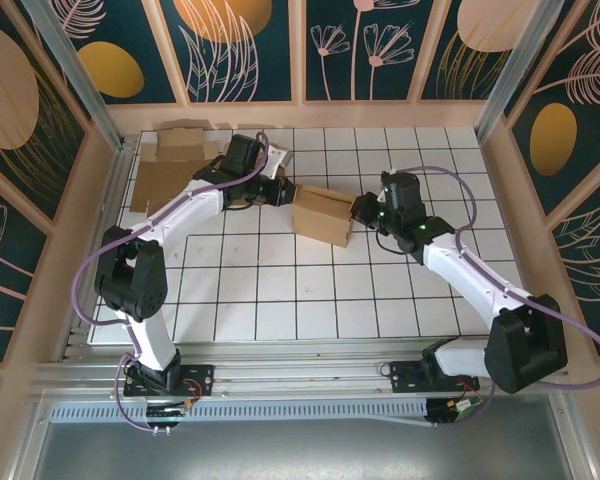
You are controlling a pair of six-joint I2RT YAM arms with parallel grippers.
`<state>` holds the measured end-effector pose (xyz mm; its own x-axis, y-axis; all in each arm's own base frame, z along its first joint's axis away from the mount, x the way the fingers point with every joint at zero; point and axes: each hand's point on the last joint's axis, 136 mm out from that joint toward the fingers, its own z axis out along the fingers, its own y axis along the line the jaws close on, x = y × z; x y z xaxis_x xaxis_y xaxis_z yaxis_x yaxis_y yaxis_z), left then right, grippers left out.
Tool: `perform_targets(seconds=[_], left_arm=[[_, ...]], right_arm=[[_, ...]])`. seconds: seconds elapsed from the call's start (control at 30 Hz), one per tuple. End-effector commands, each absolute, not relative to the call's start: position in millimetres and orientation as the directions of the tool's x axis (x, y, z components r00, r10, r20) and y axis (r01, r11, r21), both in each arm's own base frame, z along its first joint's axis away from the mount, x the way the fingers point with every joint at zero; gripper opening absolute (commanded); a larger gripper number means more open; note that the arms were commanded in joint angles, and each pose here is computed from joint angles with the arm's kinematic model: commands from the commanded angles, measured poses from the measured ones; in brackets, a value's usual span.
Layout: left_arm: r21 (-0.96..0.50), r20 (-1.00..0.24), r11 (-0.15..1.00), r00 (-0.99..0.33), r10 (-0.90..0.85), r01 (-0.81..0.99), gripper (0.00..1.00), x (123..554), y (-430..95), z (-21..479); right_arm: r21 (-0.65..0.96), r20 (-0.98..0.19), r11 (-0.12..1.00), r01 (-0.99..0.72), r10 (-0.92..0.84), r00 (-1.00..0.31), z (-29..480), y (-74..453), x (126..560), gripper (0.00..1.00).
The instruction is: Fold the paper box
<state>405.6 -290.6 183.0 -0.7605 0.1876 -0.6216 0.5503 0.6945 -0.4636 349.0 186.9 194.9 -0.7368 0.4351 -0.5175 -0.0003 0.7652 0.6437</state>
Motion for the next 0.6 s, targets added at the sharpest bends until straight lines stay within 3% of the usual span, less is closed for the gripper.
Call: perform_targets(seconds=[0.0,0.3,0.57], left_arm=[[-0.477,-0.554,0.722,-0.809,0.196,0.501,0.11,401.8,-286.4,165.6],[-0.477,-0.542,0.723,-0.815,0.206,0.499,0.12,397.4,-286.5,160.0],[-0.485,-0.544,0.722,-0.817,0.191,0.492,0.21,394.0,-285.8,159.2]], right_arm=[[0.571,-0.525,0.819,0.05,0.412,-0.745,172.2,168.7,336.6,0.0],[0.569,-0.501,0.82,0.059,0.404,-0.765,153.2,169.8,330.4,0.0],[0.579,-0.473,0.813,0.06,0.395,-0.788,131.1,179.6,327.4,0.0]])
